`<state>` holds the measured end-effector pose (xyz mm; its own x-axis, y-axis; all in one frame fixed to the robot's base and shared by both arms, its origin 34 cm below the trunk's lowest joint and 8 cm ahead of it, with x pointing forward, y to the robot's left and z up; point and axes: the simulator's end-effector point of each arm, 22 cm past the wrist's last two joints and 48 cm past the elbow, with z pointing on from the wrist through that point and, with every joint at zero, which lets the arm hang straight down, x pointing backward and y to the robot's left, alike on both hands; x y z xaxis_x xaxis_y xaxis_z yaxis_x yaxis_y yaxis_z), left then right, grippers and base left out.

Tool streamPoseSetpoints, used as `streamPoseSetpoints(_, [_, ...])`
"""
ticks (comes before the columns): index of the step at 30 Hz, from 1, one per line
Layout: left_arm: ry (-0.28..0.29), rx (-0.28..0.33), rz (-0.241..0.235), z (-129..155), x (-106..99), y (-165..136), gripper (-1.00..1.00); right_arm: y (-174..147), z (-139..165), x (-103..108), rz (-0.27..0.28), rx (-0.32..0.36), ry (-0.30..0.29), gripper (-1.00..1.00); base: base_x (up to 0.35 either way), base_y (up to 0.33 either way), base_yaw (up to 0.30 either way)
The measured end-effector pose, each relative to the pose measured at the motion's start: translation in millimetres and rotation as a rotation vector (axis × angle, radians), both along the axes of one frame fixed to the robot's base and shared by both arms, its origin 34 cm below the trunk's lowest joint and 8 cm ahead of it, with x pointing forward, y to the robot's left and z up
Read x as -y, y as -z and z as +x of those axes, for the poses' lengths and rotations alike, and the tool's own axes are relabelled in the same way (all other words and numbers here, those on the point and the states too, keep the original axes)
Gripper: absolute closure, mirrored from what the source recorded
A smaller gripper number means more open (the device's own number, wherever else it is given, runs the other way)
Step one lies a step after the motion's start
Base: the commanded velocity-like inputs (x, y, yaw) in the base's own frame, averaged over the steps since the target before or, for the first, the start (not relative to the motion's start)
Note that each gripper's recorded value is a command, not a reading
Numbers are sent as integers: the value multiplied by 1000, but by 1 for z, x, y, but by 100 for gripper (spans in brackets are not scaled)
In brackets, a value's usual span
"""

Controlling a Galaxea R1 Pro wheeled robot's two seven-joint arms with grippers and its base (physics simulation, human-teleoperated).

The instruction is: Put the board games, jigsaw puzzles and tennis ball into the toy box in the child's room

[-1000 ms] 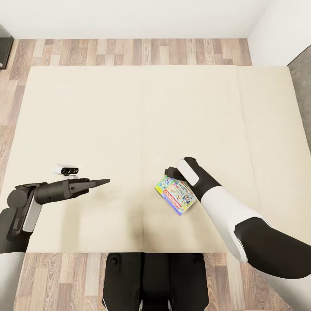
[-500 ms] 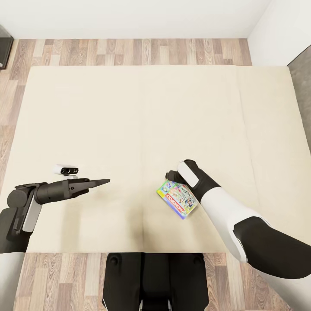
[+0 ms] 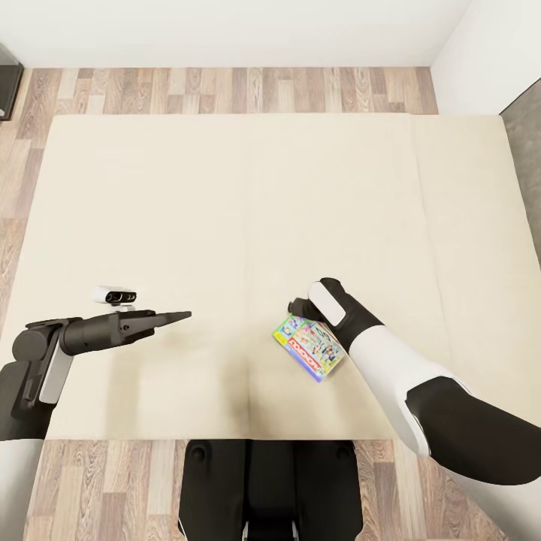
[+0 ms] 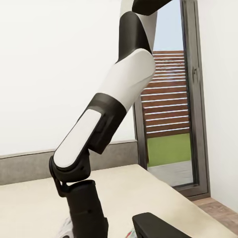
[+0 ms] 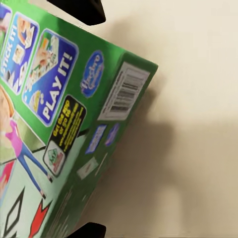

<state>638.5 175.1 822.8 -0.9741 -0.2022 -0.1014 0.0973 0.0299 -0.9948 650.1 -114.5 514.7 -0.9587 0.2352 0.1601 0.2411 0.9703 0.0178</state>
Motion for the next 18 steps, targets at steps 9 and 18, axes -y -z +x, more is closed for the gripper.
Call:
streamPoseSetpoints(9, [-1, 0, -1, 0, 0, 0, -100, -1, -4, -1, 5, -19, -14, -100, 0, 0, 0])
streamPoseSetpoints(18, [-2, 1, -2, 0, 0, -1, -100, -2, -9, 2, -3, -41, -30, -100, 0, 0, 0])
